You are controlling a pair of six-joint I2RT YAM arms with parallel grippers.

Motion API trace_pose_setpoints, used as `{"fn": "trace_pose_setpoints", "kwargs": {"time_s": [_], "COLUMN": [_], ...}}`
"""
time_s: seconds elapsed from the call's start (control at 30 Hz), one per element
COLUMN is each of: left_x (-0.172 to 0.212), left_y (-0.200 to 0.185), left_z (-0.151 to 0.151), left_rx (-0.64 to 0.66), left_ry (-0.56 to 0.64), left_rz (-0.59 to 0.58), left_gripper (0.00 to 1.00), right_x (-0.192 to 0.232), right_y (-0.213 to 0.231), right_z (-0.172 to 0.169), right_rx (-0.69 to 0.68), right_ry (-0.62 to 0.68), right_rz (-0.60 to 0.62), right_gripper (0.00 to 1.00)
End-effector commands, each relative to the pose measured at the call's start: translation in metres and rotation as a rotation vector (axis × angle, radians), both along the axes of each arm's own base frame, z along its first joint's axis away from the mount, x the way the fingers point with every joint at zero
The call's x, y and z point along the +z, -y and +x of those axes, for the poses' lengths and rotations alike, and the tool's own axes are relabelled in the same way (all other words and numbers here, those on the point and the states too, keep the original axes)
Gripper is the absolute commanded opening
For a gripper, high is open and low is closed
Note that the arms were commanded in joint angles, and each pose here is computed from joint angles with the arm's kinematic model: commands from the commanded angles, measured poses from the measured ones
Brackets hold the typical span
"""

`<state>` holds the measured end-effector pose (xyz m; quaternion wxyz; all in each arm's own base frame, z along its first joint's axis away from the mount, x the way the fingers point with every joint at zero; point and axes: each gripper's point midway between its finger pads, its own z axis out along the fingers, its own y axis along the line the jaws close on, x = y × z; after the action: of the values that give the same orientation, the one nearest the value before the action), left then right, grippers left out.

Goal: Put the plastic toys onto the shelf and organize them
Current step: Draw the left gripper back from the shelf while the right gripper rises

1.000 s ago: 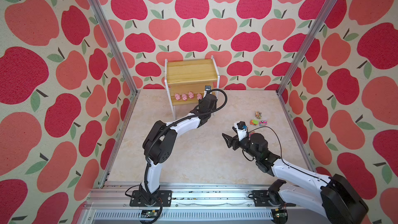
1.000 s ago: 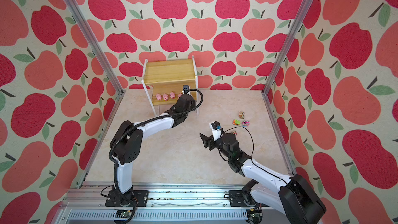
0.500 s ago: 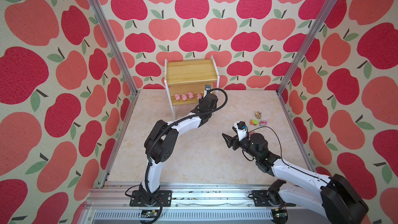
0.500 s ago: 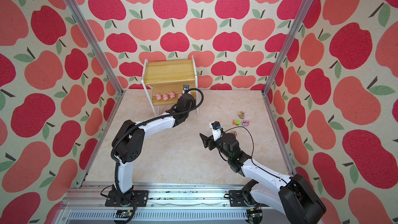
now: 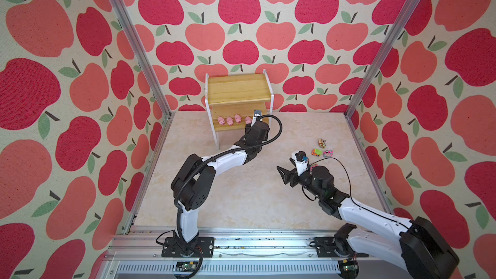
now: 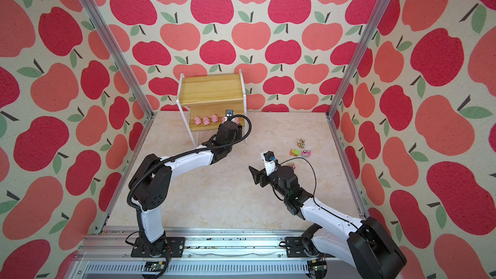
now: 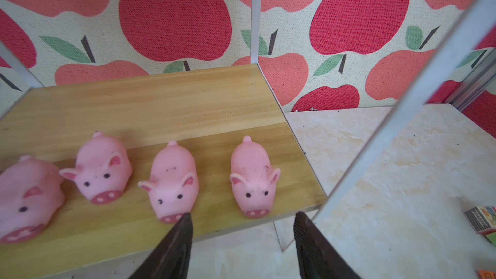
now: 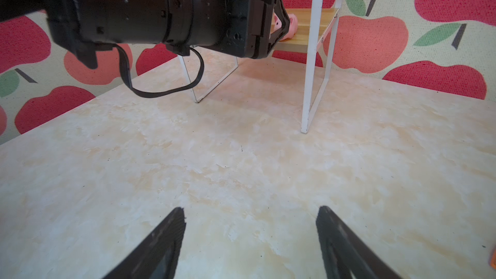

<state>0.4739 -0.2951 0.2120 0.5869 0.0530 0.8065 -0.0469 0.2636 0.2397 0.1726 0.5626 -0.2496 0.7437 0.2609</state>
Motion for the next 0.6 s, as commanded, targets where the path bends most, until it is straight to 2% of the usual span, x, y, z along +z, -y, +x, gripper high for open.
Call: {"fn": "trace_pose_setpoints", "kwargs": {"time_s": [0.0,0.27,0.57], "left_x": [0.025,0.005,-0.041], "left_y": [-0.005,-0.026,-0.087], "left_z": [-0.016,-0.071,-0.130], "left_rx": [-0.015,-0.091,-0.042], "left_ry": [0.052,-0.069,-0.294], "left_rz": [-0.039,-0.057,-0.063], "left_gripper": [0.70,0.83,0.86], "right_x": [0.001,-0.001,-0.012], "right_y": [0.001,0.002,0.000], "right_z": [-0.004,-0.003,0.006], "right_rx": [0.006,0.001,-0.021], "right_ry": [0.016,0.016,0.008], "right_rz": [-0.005,-0.017,-0.039], "right_gripper": [0.80,0.81,0.80]}}
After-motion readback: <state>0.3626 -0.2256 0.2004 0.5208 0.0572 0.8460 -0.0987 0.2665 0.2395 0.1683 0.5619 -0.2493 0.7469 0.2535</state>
